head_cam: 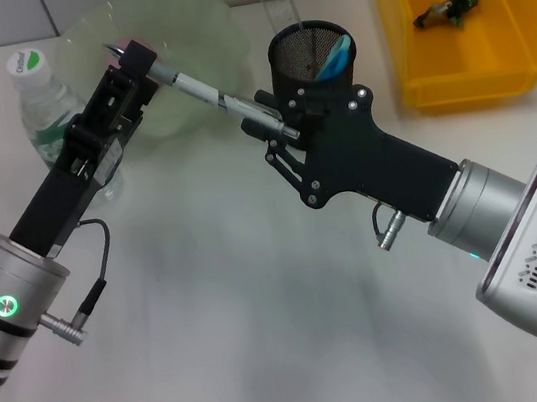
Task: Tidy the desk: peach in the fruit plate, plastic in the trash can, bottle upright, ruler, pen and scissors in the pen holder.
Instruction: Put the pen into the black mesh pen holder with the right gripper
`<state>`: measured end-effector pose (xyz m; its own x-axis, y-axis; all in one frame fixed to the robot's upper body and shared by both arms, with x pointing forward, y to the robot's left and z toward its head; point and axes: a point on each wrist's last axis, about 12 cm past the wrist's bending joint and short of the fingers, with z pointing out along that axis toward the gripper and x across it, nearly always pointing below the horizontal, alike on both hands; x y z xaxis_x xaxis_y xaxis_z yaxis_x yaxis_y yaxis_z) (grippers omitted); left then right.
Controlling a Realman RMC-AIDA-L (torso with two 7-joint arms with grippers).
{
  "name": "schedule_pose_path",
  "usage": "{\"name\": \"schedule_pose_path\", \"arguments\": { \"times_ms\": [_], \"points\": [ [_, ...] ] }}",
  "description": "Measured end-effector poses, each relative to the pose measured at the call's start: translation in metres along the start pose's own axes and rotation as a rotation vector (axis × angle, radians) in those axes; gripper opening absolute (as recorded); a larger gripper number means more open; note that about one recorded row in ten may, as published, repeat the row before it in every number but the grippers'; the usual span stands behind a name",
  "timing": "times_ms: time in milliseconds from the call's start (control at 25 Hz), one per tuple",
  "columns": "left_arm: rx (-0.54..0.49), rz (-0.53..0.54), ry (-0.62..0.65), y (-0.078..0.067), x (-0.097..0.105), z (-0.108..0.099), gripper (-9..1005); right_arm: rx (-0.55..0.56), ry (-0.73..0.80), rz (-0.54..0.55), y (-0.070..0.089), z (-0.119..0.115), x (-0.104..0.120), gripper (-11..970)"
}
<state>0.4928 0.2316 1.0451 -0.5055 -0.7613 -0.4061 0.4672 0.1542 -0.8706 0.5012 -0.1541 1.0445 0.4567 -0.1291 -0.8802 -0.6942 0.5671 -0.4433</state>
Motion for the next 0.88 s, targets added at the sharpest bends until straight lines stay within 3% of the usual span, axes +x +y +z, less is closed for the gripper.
{"name": "schedule_pose_path", "arguments": {
  "times_ms": [600, 640, 880],
  "points": [
    [-0.023, 0.080, 0.012, 0.004, -0.007, 0.001, 829, 0.006, 0.003, 0.061, -0.001, -0.002, 0.001, 185],
    [-0.021, 0.195, 0.064, 0.004, -0.010, -0.003, 829, 0.006, 0.003, 0.066, -0.001, -0.003, 0.001, 185],
    [-0.012, 0.315, 0.108, 0.004, -0.010, -0.007, 828, 0.010, 0.003, 0.129, -0.003, -0.004, 0.001, 185]
  ]
}}
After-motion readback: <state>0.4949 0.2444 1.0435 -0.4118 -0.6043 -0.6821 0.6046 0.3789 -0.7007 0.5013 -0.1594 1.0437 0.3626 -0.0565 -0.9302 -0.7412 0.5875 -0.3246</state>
